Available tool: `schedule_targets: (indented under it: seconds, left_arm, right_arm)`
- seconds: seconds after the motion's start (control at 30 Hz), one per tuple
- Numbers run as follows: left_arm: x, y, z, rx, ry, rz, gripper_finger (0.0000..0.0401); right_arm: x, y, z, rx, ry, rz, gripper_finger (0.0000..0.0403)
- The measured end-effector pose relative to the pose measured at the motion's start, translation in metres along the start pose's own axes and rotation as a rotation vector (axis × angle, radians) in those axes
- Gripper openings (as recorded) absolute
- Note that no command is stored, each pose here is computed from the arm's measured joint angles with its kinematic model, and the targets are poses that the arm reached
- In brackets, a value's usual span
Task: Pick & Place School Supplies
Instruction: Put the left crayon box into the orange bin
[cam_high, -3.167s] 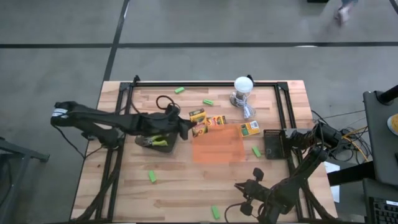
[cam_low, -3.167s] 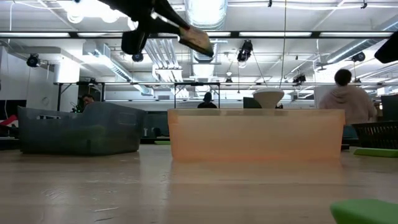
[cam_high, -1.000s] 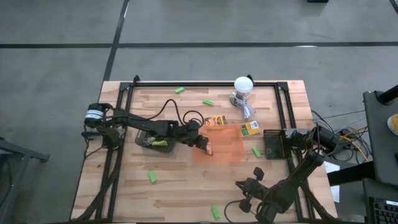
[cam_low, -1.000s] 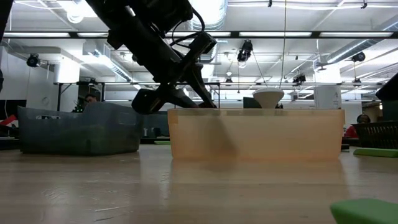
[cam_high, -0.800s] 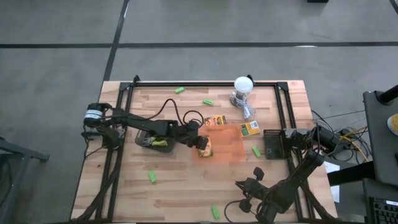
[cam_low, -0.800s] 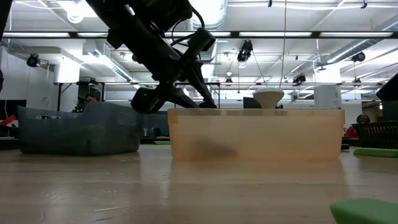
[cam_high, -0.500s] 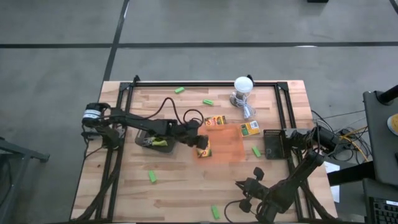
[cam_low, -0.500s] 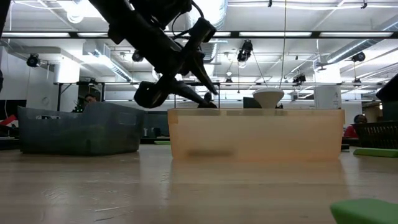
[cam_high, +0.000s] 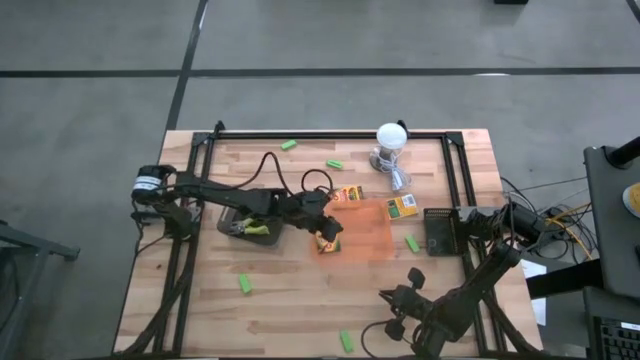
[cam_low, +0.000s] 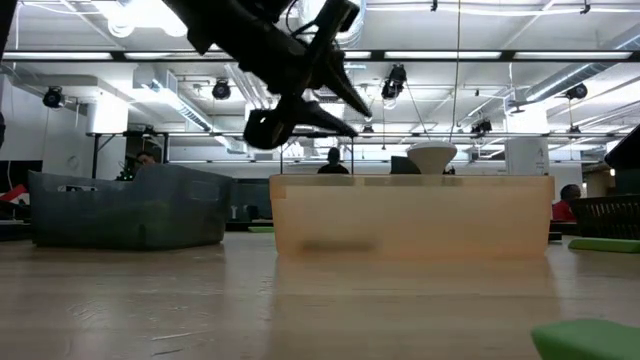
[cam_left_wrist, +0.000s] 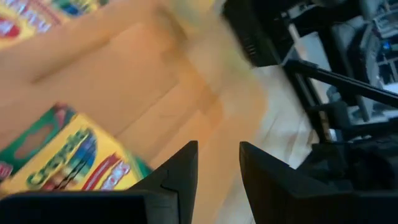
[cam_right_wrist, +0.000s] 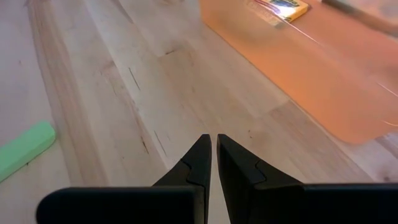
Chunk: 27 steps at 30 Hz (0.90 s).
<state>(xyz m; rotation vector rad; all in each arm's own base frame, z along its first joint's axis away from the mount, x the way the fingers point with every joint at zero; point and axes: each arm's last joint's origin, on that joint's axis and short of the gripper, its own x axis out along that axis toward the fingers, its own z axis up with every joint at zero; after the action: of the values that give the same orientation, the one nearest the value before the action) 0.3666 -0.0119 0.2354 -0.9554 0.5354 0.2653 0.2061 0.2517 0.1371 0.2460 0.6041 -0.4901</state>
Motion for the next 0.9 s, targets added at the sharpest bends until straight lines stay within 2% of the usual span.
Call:
schedule_targets:
  seconds: [0.13,0.4,0.53,0.7,0.9]
  left_arm:
    - [-0.004,-0.015,0.01,0.105,-0.033,-0.044,0.0122]
    - [-0.017,-0.052,0.026,0.4,-0.129,-0.122,0.0118]
    - [-0.029,-0.066,0.032,0.514,-0.21,-0.114,0.0114]
    - [-0.056,-0.076,0.039,0.642,-0.289,-0.115,0.0112]
    - [-0.083,-0.079,0.042,0.78,-0.298,-0.096,0.0112]
  right_arm:
    - [0.001,-0.002,-0.002,-0.005,0.001,-0.005,0.0027]
    - [0.001,-0.003,-0.002,-0.001,0.001,-0.003,0.0027]
    - [0.0,0.0,-0.001,0.007,0.001,0.003,0.0027]
    - [-0.002,0.003,0.003,0.023,-0.001,0.015,0.0027]
    - [-0.012,0.006,0.019,0.074,-0.007,0.049,0.0027]
